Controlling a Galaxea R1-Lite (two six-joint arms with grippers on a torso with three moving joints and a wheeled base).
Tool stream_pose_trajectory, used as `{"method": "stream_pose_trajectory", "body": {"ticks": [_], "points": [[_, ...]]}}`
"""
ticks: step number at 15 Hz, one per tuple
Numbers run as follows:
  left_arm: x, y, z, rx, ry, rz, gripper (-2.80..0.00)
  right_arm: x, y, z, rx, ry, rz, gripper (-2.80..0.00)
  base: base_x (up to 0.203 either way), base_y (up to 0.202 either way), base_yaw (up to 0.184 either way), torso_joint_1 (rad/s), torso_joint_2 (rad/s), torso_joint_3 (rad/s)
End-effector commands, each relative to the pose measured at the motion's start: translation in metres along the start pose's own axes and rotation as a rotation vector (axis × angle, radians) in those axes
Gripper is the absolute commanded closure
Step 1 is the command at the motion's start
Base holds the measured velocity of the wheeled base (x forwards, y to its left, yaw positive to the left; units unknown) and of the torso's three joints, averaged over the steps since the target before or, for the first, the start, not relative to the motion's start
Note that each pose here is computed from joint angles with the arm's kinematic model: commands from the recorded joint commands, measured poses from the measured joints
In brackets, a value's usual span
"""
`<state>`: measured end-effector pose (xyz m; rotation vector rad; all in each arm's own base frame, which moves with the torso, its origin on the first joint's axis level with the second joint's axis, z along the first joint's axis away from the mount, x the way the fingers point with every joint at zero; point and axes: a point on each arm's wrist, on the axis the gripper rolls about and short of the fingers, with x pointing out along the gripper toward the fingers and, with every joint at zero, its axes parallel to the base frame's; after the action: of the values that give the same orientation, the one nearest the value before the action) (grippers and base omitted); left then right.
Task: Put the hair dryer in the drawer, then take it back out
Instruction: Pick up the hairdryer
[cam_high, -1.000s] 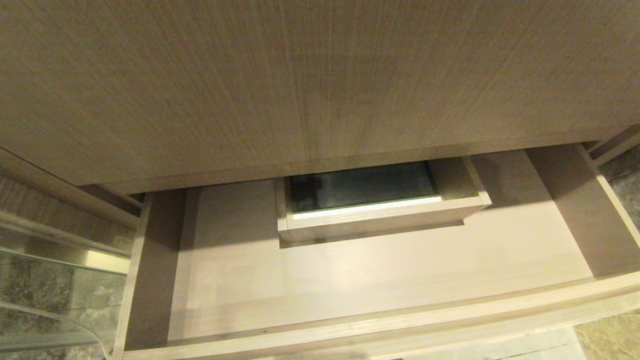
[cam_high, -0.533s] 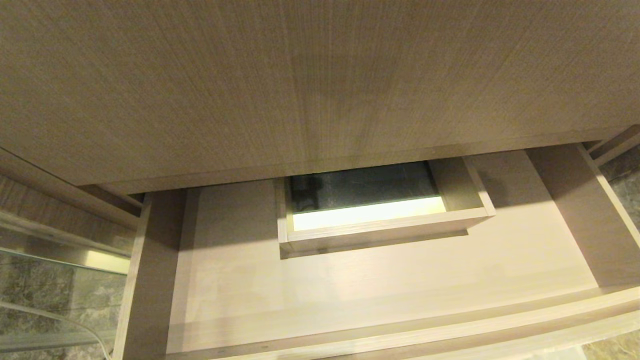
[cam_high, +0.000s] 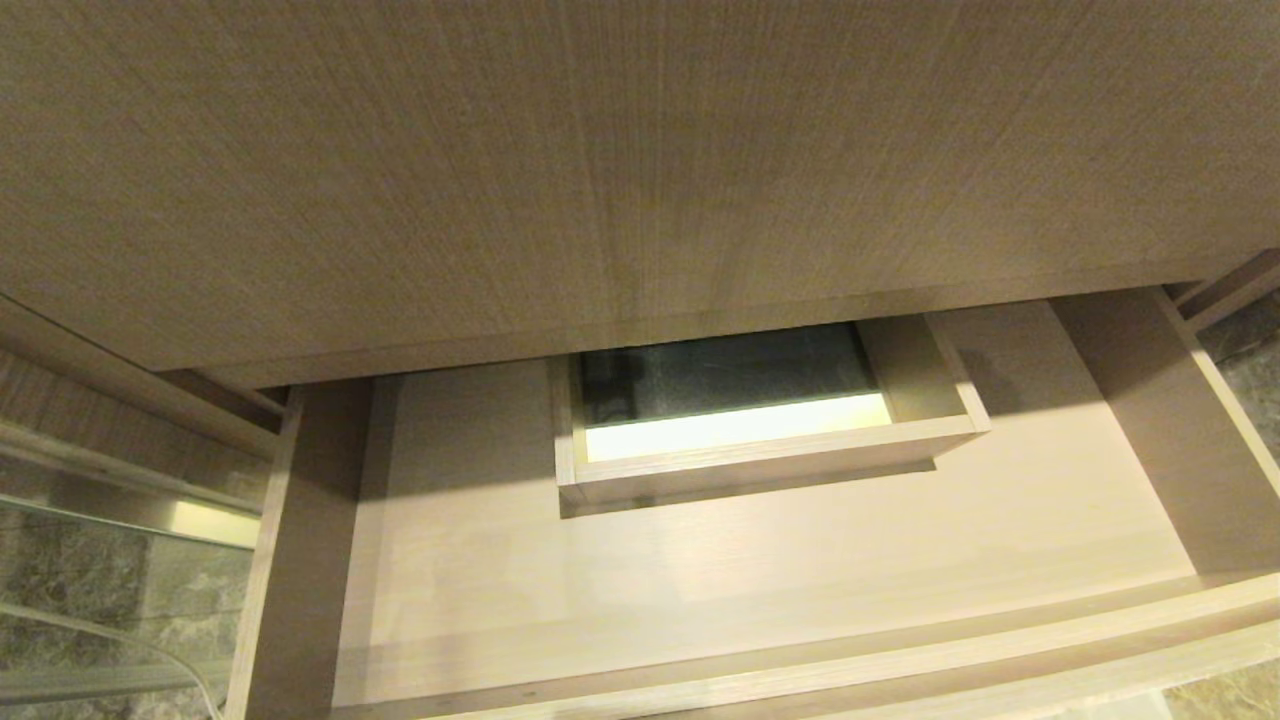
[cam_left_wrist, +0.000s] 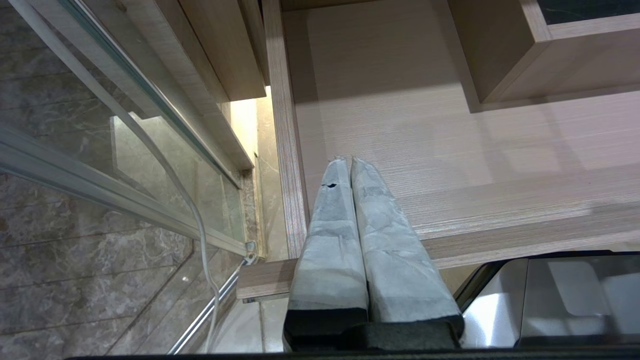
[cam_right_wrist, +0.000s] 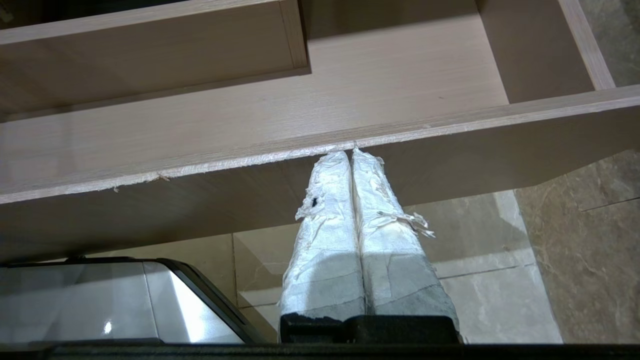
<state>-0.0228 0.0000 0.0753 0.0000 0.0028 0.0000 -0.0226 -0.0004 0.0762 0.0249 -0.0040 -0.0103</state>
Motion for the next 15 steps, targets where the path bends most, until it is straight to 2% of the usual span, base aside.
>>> {"method": "stream_pose_trajectory", "body": {"ticks": [1,11,15], "points": [[0.0,0.0,0.0,0.0,0.0,0.0,0.0,-0.0002,0.0,-0.0001,0.0,-0.002,-0.001,0.0,0.0,0.0,0.0,0.0,0.0,0.0],[-0.0002,0.0,0.0002,0.0,-0.002,0.0,0.0,-0.0002,0.0,-0.0003,0.001,-0.001,0.0,0.0,0.0,0.0,0.0,0.0,0.0,0.0],[-0.0001,0.0,0.0,0.0,-0.001,0.0,0.0,-0.0002,0.0,-0.0003,0.004,-0.001,0.0,0.0,0.0,0.0,0.0,0.187,-0.1,-0.076]]}}
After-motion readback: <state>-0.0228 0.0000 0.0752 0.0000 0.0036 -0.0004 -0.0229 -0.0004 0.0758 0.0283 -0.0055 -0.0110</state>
